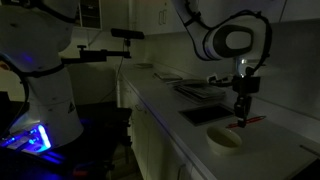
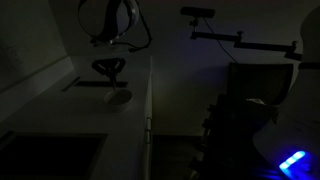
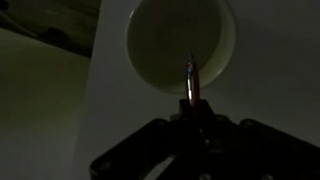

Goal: Take the pen out of the bowl and put it on the counter

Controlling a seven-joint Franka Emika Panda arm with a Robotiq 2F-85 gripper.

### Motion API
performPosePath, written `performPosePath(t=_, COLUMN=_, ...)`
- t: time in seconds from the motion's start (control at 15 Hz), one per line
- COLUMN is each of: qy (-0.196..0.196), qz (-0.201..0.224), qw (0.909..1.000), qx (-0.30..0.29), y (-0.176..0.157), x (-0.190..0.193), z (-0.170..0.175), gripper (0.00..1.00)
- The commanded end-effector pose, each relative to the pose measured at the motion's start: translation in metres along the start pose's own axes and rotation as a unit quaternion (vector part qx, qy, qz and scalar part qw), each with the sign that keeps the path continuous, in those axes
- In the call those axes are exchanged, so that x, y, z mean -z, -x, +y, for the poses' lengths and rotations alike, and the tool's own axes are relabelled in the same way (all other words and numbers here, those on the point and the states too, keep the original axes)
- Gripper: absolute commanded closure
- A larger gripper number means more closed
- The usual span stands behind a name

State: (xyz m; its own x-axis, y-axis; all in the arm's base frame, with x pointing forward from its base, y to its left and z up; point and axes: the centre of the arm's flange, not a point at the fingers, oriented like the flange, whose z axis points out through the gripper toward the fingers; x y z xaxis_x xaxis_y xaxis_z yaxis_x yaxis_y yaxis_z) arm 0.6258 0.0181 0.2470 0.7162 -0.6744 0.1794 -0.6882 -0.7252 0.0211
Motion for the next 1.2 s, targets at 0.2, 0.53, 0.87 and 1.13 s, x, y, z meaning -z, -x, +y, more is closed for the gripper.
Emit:
performPosePath(t=0.2, qy=-0.065, qz=-0.055, qw=0.9895, qx=0.117, y=0.038, x=0.017, z=-0.041, gripper=0.96)
performPosePath(t=0.53, qy=-0.092, qz=-0.112, qw=0.9829, qx=0.114, y=0.038, x=-0.003, z=-0.079, gripper=0.96)
performPosePath(t=0.87, qy=-0.096, qz=-0.177, qw=0.9746, qx=0.098, y=0.022, x=-0.045, z=-0.091, gripper=0.96)
performPosePath(t=1.13, qy=-0.102, qz=-0.182, qw=0.9730, qx=0.098, y=0.016, x=-0.062, z=-0.095, gripper=0.60)
